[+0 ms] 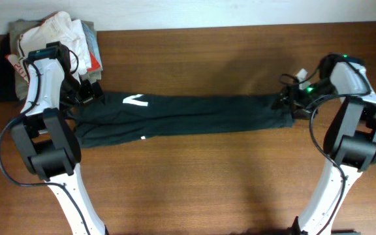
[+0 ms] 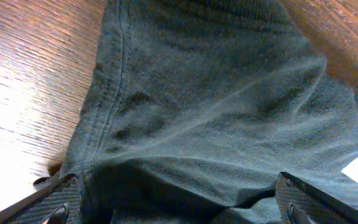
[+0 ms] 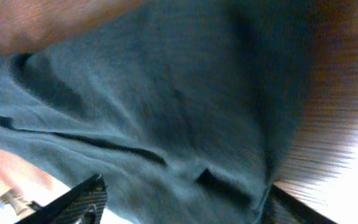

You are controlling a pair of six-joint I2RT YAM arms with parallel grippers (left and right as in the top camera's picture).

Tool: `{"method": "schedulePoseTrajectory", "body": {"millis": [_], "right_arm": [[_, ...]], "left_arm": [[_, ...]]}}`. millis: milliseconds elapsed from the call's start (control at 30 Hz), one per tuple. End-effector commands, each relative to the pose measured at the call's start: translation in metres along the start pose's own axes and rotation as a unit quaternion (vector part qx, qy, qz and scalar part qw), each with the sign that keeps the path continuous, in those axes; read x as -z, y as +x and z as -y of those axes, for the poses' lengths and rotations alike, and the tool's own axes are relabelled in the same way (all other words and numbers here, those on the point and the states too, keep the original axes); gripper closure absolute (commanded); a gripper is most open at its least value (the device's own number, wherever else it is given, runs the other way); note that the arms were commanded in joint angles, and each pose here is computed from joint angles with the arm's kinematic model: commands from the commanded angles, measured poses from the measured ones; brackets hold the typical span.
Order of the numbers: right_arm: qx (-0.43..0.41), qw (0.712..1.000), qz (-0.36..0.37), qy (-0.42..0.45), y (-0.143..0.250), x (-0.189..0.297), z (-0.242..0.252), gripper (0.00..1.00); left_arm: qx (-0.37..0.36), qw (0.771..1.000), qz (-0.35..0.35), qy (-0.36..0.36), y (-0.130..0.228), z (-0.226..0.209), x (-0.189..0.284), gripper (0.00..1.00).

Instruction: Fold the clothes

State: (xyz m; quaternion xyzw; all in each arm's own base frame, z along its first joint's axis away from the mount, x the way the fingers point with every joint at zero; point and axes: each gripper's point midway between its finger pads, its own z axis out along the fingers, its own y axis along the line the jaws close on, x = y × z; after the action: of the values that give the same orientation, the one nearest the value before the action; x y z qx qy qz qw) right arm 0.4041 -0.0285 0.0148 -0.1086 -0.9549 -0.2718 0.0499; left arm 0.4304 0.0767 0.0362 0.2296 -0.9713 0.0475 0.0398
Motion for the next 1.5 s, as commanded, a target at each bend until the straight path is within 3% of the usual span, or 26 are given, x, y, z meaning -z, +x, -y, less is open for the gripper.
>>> {"method": "schedulePoseTrajectory", "body": {"millis": [0, 33, 67, 200, 333, 533, 700, 767, 833, 867, 900, 1000, 1133, 1167, 1300, 1333, 1400, 1467], "right_arm": [[-0.027, 0.999, -0.035, 0.027, 0.01, -0.036, -0.001, 0.67], [-0.049, 0.997, -0.026, 0.048, 0.006, -0.035, 0.008, 0.9], [-0.059, 0.996, -0.023, 0.055, 0.005, -0.032, 0.013, 0.96], [-0.119, 0.988, -0.002, 0.098, 0.0, 0.032, 0.044, 0.96], [-0.113, 0.988, 0.015, 0.105, -0.001, 0.095, 0.012, 0.96], [0.005, 0.981, -0.032, 0.189, 0.009, 0.052, -0.057, 0.96], [0.135, 0.969, -0.081, 0.188, 0.031, 0.014, -0.117, 0.96], [0.165, 0.966, -0.091, 0.179, 0.039, 0.003, -0.136, 0.88], [0.185, 0.961, -0.101, 0.182, 0.046, -0.009, -0.15, 0.67], [0.19, 0.96, -0.104, 0.178, 0.049, -0.014, -0.155, 0.39], [0.199, 0.959, -0.107, 0.171, 0.053, -0.019, -0.163, 0.22], [0.202, 0.958, -0.104, 0.173, 0.053, -0.019, -0.165, 0.19], [0.134, 0.973, -0.074, 0.172, 0.03, 0.007, -0.129, 0.15], [0.125, 0.971, -0.065, 0.192, 0.023, 0.014, -0.115, 0.01], [0.056, 0.98, -0.025, 0.188, 0.001, 0.044, -0.066, 0.01], [0.047, 0.981, -0.023, 0.187, 0.0, 0.048, -0.059, 0.01], [0.036, 0.982, -0.011, 0.185, -0.005, 0.054, -0.049, 0.01], [0.031, 0.983, 0.011, 0.183, -0.016, 0.059, -0.041, 0.01]], "left_arm": [[-0.007, 1.0, 0.007, -0.002, -0.003, 0.001, 0.003, 0.01], [-0.007, 1.0, 0.007, -0.002, -0.003, 0.001, 0.003, 0.01], [-0.006, 1.0, 0.007, -0.002, -0.003, 0.001, 0.003, 0.01], [-0.006, 1.0, 0.005, -0.002, -0.002, 0.001, 0.003, 0.01], [-0.005, 1.0, -0.004, -0.004, 0.002, 0.0, 0.003, 0.01], [-0.005, 1.0, -0.004, -0.005, 0.003, 0.0, 0.003, 0.01], [-0.006, 1.0, -0.004, -0.005, 0.002, 0.0, 0.003, 0.01], [-0.006, 1.0, -0.004, -0.005, 0.002, 0.0, 0.003, 0.01], [-0.006, 1.0, -0.004, -0.004, 0.003, 0.0, 0.003, 0.01], [-0.006, 1.0, -0.004, -0.005, 0.003, 0.0, 0.003, 0.01], [-0.006, 1.0, -0.004, -0.004, 0.003, 0.0, 0.003, 0.01], [-0.006, 1.0, -0.005, -0.005, 0.003, 0.0, 0.003, 0.01], [-0.005, 1.0, -0.007, -0.005, 0.004, 0.0, 0.003, 0.01], [-0.005, 1.0, -0.007, -0.005, 0.004, 0.0, 0.003, 0.01], [-0.006, 1.0, -0.007, -0.003, 0.004, 0.0, 0.003, 0.01], [-0.021, 1.0, -0.012, 0.02, 0.006, 0.008, 0.003, 0.01], [-0.119, 0.981, -0.024, 0.148, 0.016, 0.05, 0.01, 0.01], [-0.121, 0.98, -0.029, 0.157, 0.017, 0.053, 0.01, 0.01]]}}
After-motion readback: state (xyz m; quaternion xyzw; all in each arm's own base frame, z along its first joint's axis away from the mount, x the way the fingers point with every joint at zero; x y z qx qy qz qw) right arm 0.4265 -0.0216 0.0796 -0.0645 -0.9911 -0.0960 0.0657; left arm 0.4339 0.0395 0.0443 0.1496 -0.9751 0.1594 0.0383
